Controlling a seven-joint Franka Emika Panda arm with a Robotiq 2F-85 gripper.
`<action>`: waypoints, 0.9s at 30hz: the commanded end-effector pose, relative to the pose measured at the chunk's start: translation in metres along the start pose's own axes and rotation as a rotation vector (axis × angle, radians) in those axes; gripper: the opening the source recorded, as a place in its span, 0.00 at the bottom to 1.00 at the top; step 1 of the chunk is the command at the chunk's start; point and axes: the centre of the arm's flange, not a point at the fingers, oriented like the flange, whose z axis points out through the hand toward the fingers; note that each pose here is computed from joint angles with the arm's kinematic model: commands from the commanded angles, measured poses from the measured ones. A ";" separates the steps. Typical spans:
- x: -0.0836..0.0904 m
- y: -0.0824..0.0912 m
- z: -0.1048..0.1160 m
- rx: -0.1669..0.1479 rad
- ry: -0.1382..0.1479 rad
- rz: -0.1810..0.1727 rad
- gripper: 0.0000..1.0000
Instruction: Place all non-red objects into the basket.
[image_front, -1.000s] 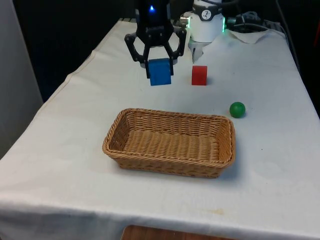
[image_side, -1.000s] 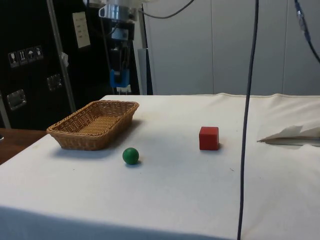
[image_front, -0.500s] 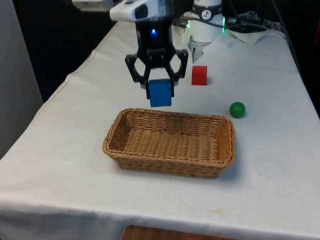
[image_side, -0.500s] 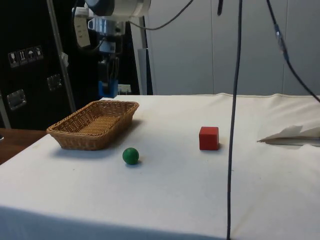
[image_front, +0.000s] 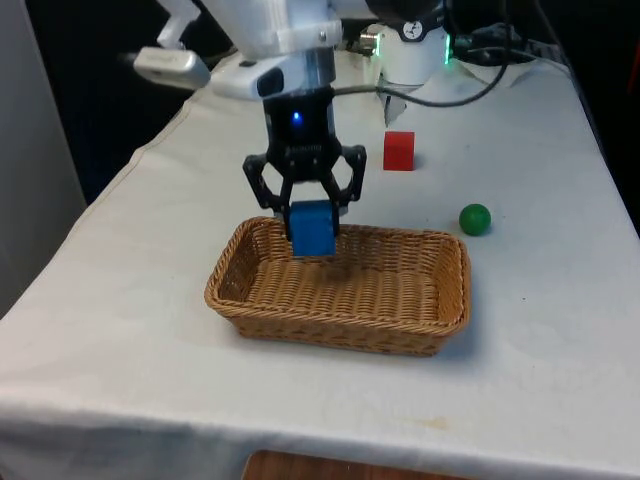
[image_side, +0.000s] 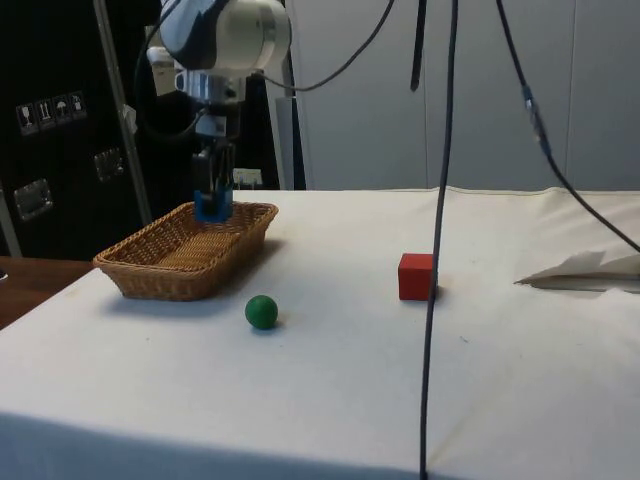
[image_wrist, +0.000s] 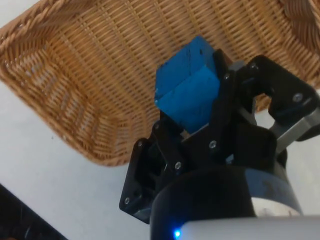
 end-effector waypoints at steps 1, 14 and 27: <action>0.001 0.002 0.006 0.006 -0.008 0.007 0.02; 0.009 0.005 0.034 -0.005 -0.013 0.022 0.02; 0.009 0.009 0.035 0.001 -0.018 0.022 1.00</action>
